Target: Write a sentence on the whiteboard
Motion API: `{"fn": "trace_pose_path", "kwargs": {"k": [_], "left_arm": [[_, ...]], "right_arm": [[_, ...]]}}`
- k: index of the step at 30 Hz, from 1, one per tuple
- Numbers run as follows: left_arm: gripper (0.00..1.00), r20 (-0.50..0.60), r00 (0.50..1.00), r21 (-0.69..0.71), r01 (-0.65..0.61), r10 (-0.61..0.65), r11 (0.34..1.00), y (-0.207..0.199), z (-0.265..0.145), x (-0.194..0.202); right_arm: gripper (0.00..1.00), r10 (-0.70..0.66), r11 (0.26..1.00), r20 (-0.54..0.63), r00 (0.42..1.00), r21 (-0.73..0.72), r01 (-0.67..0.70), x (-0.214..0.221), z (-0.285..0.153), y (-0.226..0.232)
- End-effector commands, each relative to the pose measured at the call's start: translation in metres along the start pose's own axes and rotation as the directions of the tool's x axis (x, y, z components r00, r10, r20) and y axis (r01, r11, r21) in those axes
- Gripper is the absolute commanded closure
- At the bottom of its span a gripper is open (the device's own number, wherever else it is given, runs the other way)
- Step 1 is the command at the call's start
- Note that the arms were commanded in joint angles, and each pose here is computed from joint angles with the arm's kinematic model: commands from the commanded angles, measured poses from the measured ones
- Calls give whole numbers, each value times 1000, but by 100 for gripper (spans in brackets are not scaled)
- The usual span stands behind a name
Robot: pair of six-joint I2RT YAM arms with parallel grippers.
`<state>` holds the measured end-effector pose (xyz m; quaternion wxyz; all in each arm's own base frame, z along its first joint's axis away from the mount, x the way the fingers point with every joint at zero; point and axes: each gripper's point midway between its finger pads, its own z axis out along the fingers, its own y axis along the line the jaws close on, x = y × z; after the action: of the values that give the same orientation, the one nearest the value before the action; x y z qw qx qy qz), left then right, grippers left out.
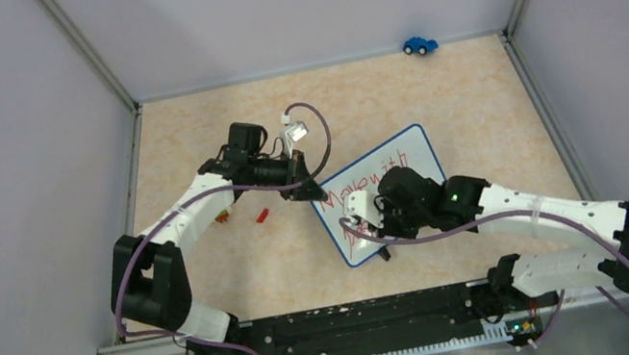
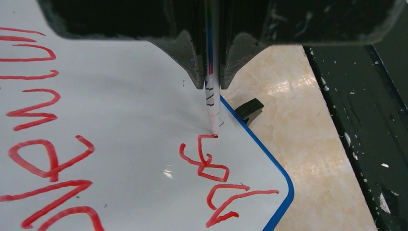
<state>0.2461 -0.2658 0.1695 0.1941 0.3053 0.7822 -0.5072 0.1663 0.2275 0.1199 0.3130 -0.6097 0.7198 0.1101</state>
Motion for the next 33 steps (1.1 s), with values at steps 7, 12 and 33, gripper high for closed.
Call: {"fn": "trace_pose_path", "kwargs": {"k": [7,12,33], "left_arm": [[100,24,1000,-68,-14,15,998,17,-3,-6],[100,23,1000,-62,-11,13,998,16,-2,-7],[100,26,1000,-60,-11,13,998,15,-2,-8]], "right_arm": [[100,-35,999,76,997,-14,36,-34,0,0],[100,1,1000,161,987,14,-3,-45,-21,-7],[100,98,984,103,990,140,-112,-22,-20,-43]]}}
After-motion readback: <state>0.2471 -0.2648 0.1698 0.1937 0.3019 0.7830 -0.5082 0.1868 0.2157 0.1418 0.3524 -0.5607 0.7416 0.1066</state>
